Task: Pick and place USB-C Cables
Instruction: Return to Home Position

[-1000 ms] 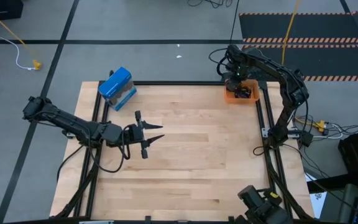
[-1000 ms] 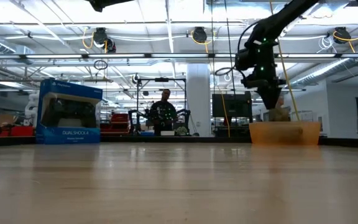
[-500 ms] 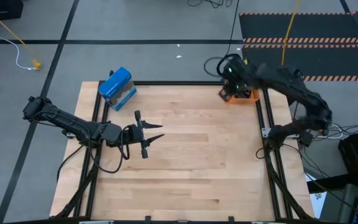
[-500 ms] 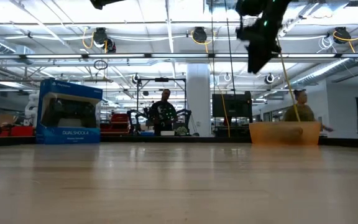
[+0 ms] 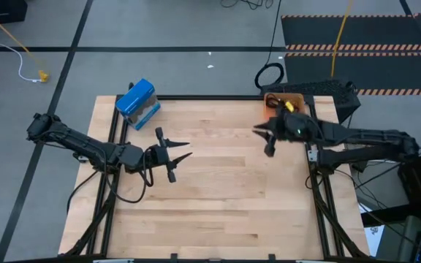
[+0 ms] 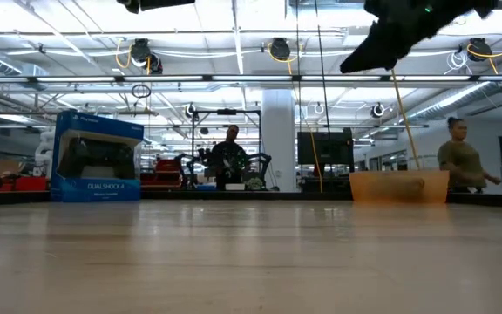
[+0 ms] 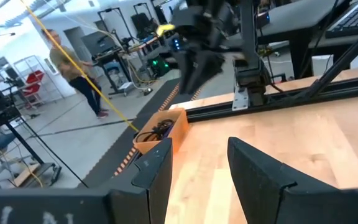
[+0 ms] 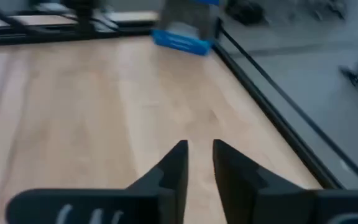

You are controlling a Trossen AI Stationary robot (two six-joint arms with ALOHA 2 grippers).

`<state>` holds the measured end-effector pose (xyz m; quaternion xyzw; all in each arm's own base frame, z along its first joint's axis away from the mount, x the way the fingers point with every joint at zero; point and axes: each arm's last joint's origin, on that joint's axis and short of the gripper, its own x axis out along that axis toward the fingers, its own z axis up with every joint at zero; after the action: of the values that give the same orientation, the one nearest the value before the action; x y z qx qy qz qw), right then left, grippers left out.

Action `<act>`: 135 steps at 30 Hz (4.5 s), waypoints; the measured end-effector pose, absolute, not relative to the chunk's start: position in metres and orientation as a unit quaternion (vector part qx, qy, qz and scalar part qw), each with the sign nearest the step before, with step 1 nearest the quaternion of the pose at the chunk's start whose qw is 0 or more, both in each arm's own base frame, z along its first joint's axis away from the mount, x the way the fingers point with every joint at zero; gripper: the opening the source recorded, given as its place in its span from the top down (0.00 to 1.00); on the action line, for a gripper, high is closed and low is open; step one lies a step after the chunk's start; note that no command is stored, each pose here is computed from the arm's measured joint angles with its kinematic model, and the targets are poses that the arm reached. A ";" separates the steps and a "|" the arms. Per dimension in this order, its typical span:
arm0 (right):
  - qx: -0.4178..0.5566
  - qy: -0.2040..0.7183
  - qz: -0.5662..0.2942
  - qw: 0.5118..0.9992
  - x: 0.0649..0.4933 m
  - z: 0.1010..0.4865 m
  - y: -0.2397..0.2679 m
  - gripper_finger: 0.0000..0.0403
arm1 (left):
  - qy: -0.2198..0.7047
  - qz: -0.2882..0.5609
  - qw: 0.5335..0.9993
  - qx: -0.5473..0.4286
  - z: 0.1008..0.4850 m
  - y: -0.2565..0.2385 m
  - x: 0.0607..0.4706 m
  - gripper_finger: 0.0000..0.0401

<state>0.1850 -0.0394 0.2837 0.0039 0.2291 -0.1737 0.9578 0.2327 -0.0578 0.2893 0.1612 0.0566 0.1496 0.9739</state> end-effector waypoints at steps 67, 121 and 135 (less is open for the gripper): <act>-0.093 0.008 0.082 0.992 0.132 0.166 0.013 0.99 | 0.010 -0.023 0.997 0.073 0.194 -0.041 0.188 0.90; -0.080 -0.048 0.064 0.994 0.098 0.176 0.006 0.99 | -0.092 -0.053 0.993 0.044 0.186 -0.022 0.111 0.99; -0.075 -0.013 0.016 0.997 0.097 0.170 0.003 0.99 | -0.090 -0.054 0.994 0.033 0.186 -0.022 0.111 0.99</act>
<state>0.0967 0.0032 0.1700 -0.0746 -0.0128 0.0163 0.9970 0.1113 -0.0221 0.1860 0.0333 -0.0896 -0.0539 0.9940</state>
